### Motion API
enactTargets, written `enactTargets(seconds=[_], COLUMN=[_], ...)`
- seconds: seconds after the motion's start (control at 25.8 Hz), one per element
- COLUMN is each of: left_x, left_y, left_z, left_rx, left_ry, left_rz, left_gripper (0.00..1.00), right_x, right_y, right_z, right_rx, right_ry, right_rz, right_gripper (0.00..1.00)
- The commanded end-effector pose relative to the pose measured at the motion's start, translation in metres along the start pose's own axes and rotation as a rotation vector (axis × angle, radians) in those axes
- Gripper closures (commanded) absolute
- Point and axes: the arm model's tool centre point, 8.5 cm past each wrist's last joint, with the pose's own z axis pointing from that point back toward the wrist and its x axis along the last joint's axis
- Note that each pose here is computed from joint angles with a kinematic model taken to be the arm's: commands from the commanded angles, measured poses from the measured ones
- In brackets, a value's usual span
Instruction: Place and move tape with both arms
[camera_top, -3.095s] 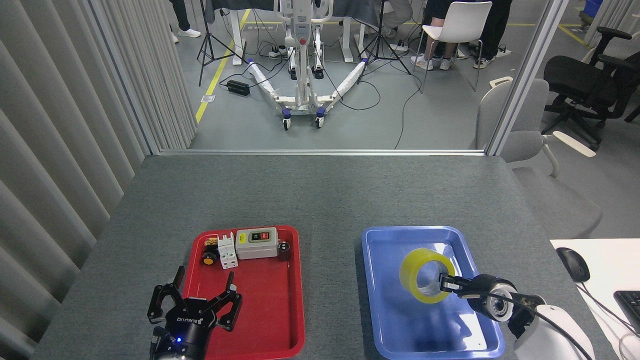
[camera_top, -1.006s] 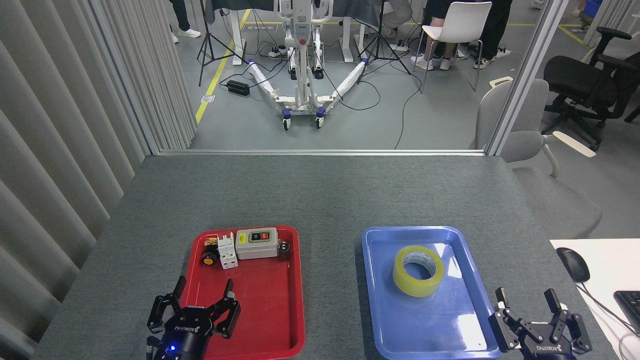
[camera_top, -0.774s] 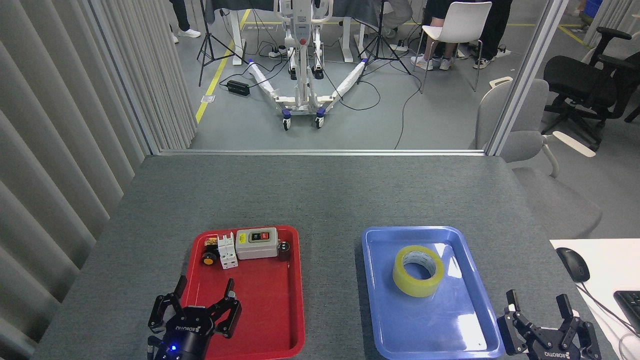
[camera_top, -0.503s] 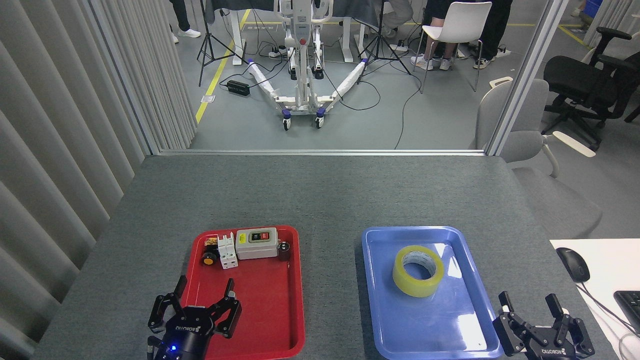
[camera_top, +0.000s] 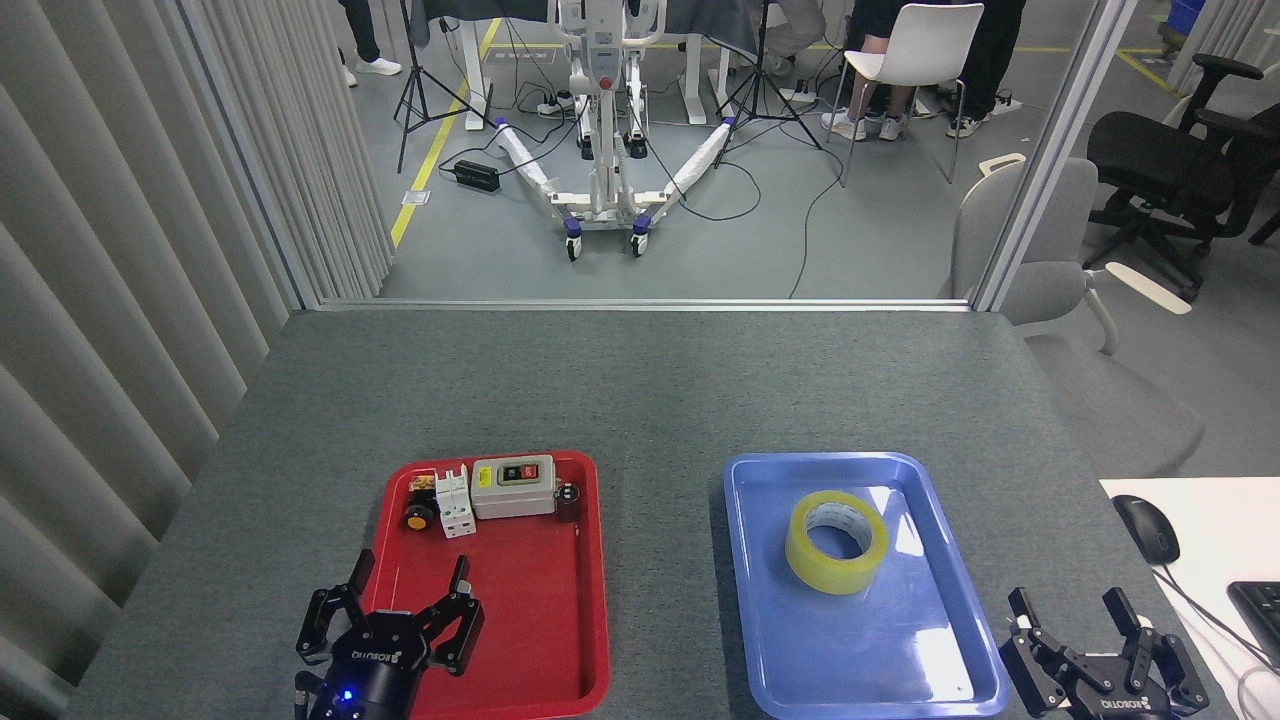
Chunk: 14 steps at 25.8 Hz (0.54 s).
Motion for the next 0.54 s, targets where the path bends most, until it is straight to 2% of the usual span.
enactTargets(seconds=[0.0, 0.23, 0.5], left_x=[0.0001, 0.0002, 0.0008], left_y=[0.0020, 0.0098, 0.0086], left_z=[-0.0003, -0.0072, -0.0066], left_rx=[0.006, 0.029, 0.026], left_ry=[-0.001, -0.001, -0.004], left_rz=[0.000, 0.000, 0.000], left_gripper=[0.00, 0.00, 0.00], right_x=[-0.0010, -0.0006, -0.0006], right_y=[-0.0005, 0.0000, 0.0005], right_z=[0.0000, 0.0000, 0.0006], right_rx=[0.001, 0.004, 0.005], right_ry=[0.000, 0.001, 0.000], right_rz=[0.004, 0.003, 0.004], right_gripper=[0.00, 0.00, 0.00])
